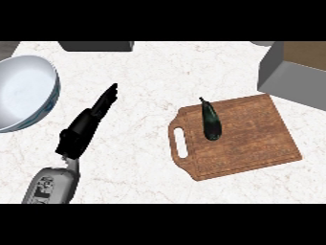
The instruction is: Pick the croissant from the cutting board and place it in the cardboard box
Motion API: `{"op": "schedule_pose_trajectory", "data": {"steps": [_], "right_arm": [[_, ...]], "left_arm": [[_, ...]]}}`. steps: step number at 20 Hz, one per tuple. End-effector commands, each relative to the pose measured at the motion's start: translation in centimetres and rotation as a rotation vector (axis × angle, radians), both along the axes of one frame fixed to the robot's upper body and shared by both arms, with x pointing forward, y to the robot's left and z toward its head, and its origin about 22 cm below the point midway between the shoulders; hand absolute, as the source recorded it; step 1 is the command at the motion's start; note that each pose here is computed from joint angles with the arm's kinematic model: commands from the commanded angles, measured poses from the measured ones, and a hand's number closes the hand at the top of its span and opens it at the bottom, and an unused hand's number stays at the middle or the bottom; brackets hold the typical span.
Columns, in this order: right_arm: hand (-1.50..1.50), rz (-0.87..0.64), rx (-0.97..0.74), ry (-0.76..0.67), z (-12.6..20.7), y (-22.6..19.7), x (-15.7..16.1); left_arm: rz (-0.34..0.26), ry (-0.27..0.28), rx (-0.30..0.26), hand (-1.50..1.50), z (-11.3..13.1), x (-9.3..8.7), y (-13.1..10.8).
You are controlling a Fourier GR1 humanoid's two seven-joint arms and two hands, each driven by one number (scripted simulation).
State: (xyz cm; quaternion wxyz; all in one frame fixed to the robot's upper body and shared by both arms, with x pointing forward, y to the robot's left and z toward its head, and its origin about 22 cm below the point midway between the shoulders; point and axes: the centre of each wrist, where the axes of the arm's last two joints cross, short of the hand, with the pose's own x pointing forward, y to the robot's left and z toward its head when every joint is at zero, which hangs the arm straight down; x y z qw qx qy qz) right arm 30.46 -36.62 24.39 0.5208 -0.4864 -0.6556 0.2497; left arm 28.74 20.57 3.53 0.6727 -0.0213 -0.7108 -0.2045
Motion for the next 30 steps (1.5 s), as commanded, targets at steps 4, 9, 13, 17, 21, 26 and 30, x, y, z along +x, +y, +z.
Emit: {"op": "schedule_pose_trajectory", "data": {"steps": [4,9,13,17,21,26,30], "right_arm": [[1.50,-0.056,-0.054,0.022,-2.0,-3.0,3.7],[1.50,-0.048,-0.112,0.064,-3.9,-2.5,6.6],[1.50,-0.084,-0.142,0.121,-9.2,-2.1,8.8],[1.50,-0.119,0.015,0.188,-10.5,-2.8,9.9],[-1.50,-0.108,0.165,0.273,-12.3,-4.6,9.6],[-1.50,-0.062,0.246,0.159,-13.4,-6.0,9.2],[-1.50,-0.040,0.460,-0.065,-12.8,-5.5,9.5]], "left_arm": [[0.009,-0.001,0.001,0.00,0.8,0.0,-0.1],[0.000,-0.003,0.016,0.00,1.1,-0.8,-0.2],[0.000,-0.007,0.000,0.00,1.3,-0.5,-1.0],[-0.007,-0.023,0.005,0.00,0.5,-0.2,-0.6],[-0.019,-0.043,0.010,0.00,1.2,0.7,0.1],[-0.005,-0.010,-0.005,0.00,-0.3,-0.8,-0.4],[0.005,-0.015,-0.010,0.00,0.8,0.4,-1.0]]}}
